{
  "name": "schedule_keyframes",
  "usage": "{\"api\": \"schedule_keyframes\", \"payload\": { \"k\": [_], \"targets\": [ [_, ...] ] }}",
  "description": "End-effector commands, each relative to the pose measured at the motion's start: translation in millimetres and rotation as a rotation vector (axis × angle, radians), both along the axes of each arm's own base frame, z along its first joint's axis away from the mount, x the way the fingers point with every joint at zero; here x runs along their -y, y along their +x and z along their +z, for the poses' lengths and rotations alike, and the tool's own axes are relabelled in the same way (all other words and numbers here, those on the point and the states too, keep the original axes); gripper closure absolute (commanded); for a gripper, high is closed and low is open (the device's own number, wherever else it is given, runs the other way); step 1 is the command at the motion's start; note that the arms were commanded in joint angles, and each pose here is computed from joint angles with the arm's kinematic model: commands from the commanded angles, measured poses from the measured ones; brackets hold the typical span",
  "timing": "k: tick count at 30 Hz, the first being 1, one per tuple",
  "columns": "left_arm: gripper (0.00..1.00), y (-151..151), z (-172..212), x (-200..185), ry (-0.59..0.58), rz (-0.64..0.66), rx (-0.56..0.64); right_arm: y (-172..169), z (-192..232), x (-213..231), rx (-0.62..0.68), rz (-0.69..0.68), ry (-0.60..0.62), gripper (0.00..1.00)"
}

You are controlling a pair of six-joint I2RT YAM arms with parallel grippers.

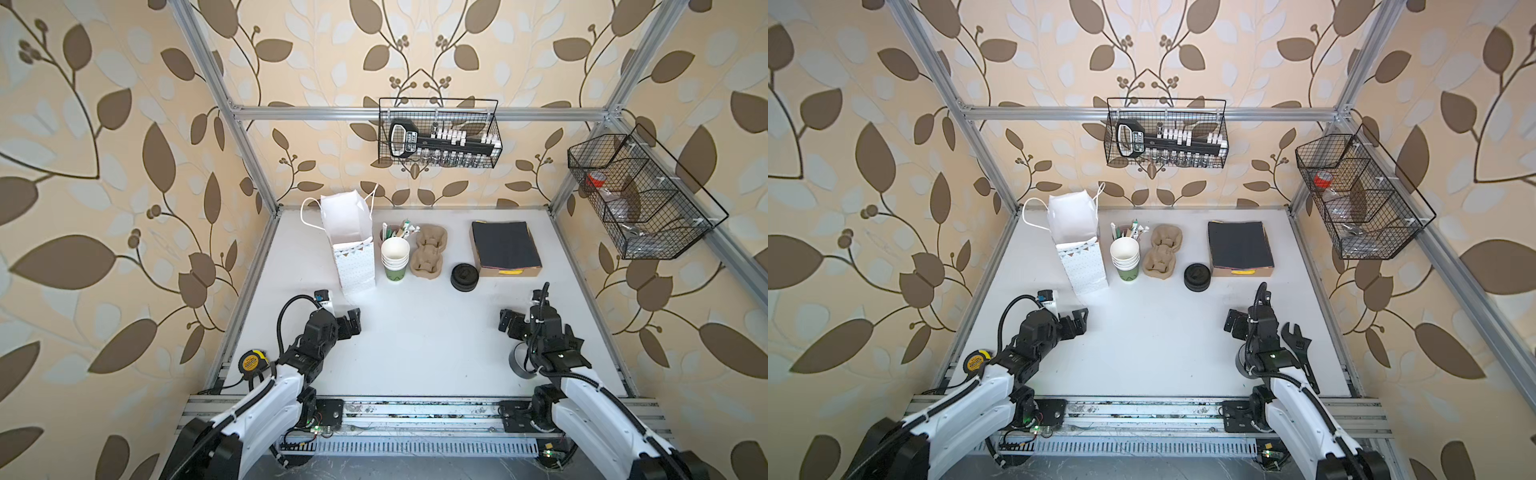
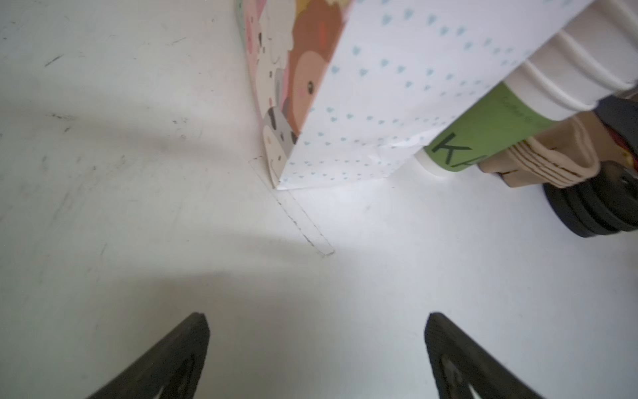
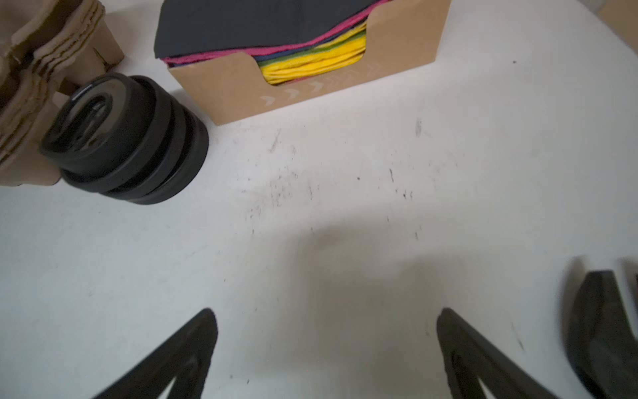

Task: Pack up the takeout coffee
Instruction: 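Raise both arms from rest, moving the right gripper toward the cup stack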

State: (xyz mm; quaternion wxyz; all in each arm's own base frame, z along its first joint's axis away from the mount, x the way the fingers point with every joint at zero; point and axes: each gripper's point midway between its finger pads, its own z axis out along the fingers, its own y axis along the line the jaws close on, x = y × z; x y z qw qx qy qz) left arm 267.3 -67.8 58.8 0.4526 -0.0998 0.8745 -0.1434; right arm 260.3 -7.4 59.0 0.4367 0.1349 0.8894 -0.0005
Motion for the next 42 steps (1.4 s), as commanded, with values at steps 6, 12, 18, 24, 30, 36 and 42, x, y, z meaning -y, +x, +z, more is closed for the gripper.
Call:
{"api": "schedule_keyframes", "payload": {
  "k": [6, 12, 18, 24, 30, 36, 42],
  "targets": [
    [0.01, 112.6, 20.1, -90.9, 0.365, 0.219, 0.147, 88.1, 63.3, 10.2, 0.453, 0.071, -0.268, 0.00],
    [0.01, 112.0, 20.2, -90.5, 0.362, 0.217, 0.146, 88.4, 61.5, 10.5, 0.443, 0.076, -0.259, 0.00],
    [0.01, 111.8, 20.3, -90.4, 0.361, 0.217, 0.146, 88.8, 61.3, 9.8, 0.442, 0.080, -0.256, 0.00],
    [0.01, 111.7, 20.6, -90.4, 0.361, 0.217, 0.146, 89.3, 61.2, 9.8, 0.441, 0.086, -0.251, 0.00],
    [0.01, 110.6, 22.1, -90.9, 0.361, 0.220, 0.154, 79.2, 79.6, 12.8, 0.483, 0.024, -0.301, 0.00],
    [0.01, 107.5, 69.6, -90.1, 0.357, 0.219, 0.165, 64.4, 145.9, 3.0, 0.528, -0.019, -0.220, 0.00],
    [0.01, 85.2, 155.1, -78.7, 0.161, 0.243, 0.225, 33.0, 197.1, 0.3, 0.630, -0.169, 0.300, 0.00]
  ]
}}
